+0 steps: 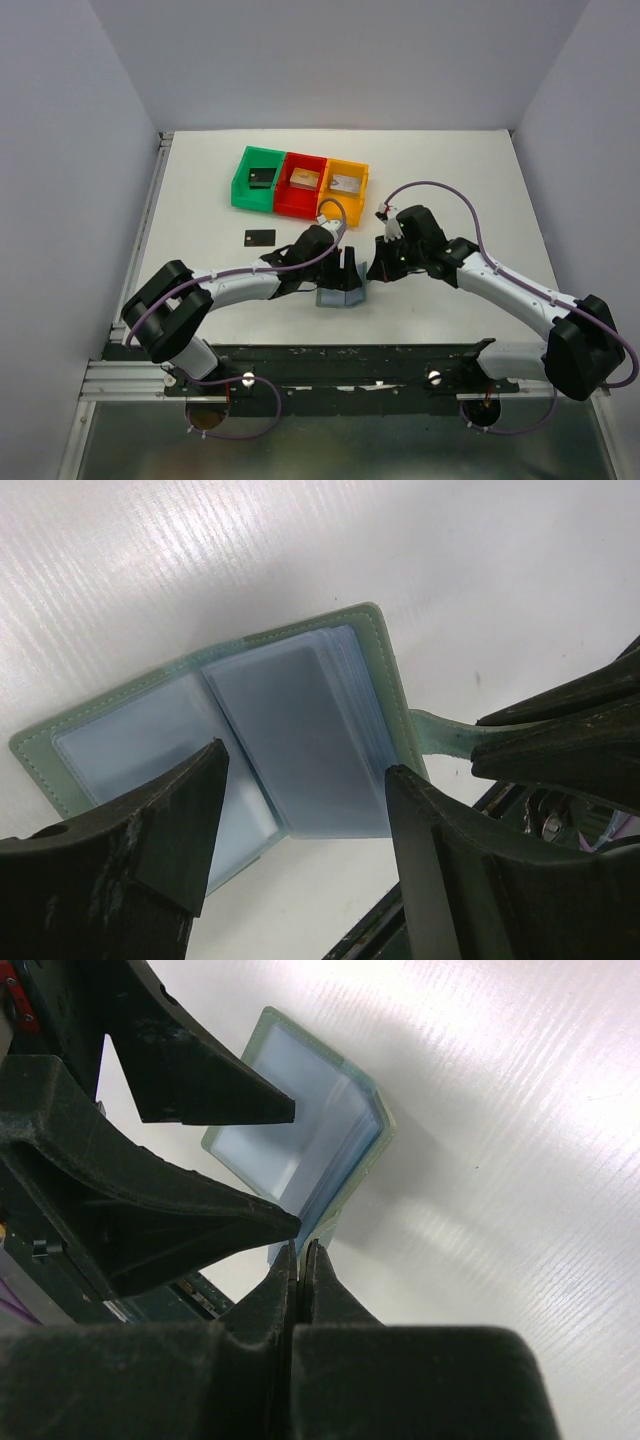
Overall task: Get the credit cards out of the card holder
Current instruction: Remove the credit card from the card holder.
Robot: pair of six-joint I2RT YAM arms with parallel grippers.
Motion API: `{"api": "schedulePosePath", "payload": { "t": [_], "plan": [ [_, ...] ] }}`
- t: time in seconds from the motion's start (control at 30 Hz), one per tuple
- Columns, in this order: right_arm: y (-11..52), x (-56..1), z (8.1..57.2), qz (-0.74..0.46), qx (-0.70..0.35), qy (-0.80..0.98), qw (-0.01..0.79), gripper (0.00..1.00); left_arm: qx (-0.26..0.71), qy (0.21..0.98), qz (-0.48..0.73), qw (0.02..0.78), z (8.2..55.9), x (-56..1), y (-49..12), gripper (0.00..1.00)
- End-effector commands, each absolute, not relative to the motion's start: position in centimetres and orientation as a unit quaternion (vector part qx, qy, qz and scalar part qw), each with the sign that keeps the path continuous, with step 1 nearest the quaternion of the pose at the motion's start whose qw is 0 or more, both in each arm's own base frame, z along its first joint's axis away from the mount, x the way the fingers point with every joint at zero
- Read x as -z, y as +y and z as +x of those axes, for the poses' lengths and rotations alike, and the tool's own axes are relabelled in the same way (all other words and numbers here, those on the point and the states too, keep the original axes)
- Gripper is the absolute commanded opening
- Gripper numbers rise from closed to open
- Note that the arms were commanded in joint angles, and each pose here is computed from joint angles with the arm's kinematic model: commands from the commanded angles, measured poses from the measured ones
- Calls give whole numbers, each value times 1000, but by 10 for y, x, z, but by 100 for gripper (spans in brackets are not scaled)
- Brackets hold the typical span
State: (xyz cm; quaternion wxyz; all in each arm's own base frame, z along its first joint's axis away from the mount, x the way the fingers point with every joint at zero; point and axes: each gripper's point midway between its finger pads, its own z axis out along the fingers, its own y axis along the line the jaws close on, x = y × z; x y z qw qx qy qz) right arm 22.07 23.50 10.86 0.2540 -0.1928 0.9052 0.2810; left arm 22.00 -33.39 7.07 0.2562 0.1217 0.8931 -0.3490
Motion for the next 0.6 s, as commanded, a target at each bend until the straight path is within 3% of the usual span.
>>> {"api": "schedulePosePath", "payload": {
  "t": [0.0,0.57],
  "plan": [
    [239,-117,224,-200,-291,898,262,0,354,891,124,257,218,-72,-337,75],
    [239,-116,224,-201,-289,898,262,0,333,900,117,257,218,-61,-327,68]
  ]
}}
